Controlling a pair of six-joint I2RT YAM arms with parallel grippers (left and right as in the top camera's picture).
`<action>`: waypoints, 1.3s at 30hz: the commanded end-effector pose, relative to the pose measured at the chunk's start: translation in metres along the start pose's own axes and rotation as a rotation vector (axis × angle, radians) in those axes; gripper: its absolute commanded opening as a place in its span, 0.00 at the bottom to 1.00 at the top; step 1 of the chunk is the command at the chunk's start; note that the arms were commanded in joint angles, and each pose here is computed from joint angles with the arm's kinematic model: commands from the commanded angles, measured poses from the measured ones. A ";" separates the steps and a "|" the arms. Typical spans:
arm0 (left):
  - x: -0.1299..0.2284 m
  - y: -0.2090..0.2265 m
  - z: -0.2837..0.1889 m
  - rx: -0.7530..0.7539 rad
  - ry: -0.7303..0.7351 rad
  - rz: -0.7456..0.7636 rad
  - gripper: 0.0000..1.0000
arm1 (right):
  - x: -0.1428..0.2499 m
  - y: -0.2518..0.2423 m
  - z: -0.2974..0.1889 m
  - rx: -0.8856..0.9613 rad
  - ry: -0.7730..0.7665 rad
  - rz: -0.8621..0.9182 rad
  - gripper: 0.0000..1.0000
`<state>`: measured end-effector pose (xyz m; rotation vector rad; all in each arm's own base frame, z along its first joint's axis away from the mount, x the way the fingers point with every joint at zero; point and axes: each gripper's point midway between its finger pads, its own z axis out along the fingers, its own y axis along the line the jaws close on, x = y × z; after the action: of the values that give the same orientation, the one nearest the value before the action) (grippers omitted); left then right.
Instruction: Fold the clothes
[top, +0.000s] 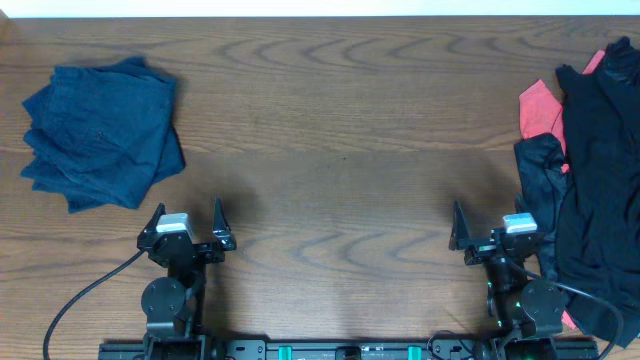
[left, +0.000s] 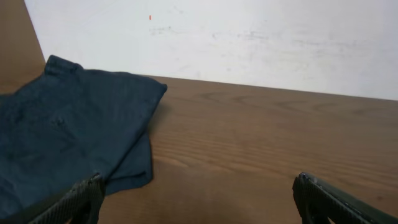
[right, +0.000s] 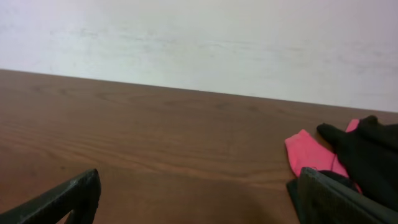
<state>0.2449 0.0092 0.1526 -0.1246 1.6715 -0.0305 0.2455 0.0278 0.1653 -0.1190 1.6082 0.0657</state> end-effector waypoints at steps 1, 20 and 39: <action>0.012 0.003 0.000 -0.016 0.040 -0.045 0.98 | -0.002 0.000 0.000 -0.002 -0.005 0.072 0.99; -0.052 -0.003 -0.007 -0.047 0.275 -0.042 0.98 | -0.045 -0.019 0.006 0.099 0.249 0.071 0.99; -0.053 -0.018 -0.010 -0.007 0.625 -0.047 0.98 | -0.004 -0.105 0.011 0.637 0.752 0.077 0.99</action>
<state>0.2399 -0.0015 0.1998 -0.1678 2.3117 -0.0854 0.2793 -0.0180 0.1635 0.1401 2.3735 -0.1959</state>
